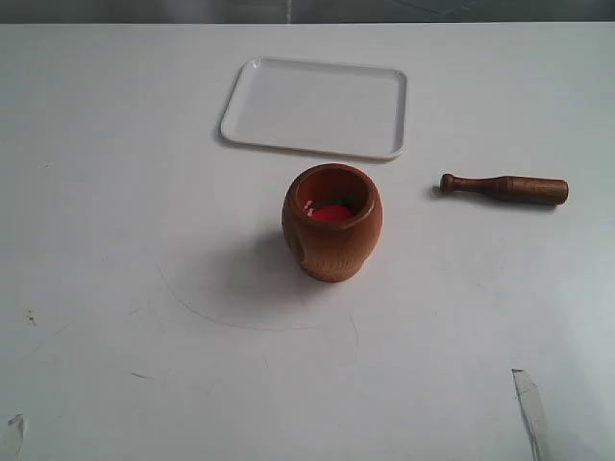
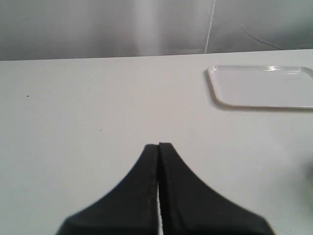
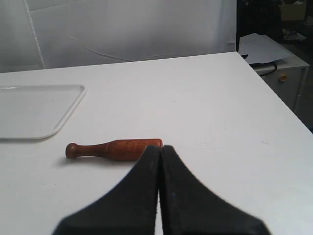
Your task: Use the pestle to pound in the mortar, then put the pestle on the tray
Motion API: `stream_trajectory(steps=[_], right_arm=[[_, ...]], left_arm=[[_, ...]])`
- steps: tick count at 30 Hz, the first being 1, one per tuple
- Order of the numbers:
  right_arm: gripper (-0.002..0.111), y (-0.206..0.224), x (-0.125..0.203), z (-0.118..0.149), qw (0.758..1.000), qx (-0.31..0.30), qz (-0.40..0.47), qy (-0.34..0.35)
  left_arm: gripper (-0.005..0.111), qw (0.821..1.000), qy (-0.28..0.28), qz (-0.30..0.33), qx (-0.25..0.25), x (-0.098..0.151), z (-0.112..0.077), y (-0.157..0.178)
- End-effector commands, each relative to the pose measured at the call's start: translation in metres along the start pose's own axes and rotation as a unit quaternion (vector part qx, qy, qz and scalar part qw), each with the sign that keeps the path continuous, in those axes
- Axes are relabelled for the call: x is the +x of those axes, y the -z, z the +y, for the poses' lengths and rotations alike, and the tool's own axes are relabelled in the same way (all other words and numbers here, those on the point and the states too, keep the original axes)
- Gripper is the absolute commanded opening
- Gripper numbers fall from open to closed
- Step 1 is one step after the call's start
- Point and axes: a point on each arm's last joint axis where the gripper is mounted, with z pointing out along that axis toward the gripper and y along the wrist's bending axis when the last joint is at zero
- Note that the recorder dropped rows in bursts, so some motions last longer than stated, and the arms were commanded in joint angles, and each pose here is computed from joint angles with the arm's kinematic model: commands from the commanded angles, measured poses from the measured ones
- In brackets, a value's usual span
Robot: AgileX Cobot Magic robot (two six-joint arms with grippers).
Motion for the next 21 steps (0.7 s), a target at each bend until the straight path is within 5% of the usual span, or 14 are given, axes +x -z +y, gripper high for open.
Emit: stream_trajectory(steps=[1,9,15,21], right_arm=[[0.0,0.0,0.0,0.0,1.0,-0.004,-0.004,-0.002],[0.0,0.0,0.0,0.0,1.0,-0.004,-0.004,-0.002],[0.0,0.001,-0.011,-0.001,0.995,0.007,-0.065,0.07],[0.0,0.009,-0.039,0.001,0.962,-0.044,-0.219,-0.16]], left_arm=[[0.0,1.0,0.006,-0.004,0.004,0.0,-0.001,0.0],[0.0,1.0,0.006,-0.004,0.004,0.0,-0.001,0.0],[0.0,1.0,0.006,-0.004,0.004,0.0,-0.001,0.0],[0.0,1.0,0.006,-0.004,0.004,0.0,-0.001,0.0]])
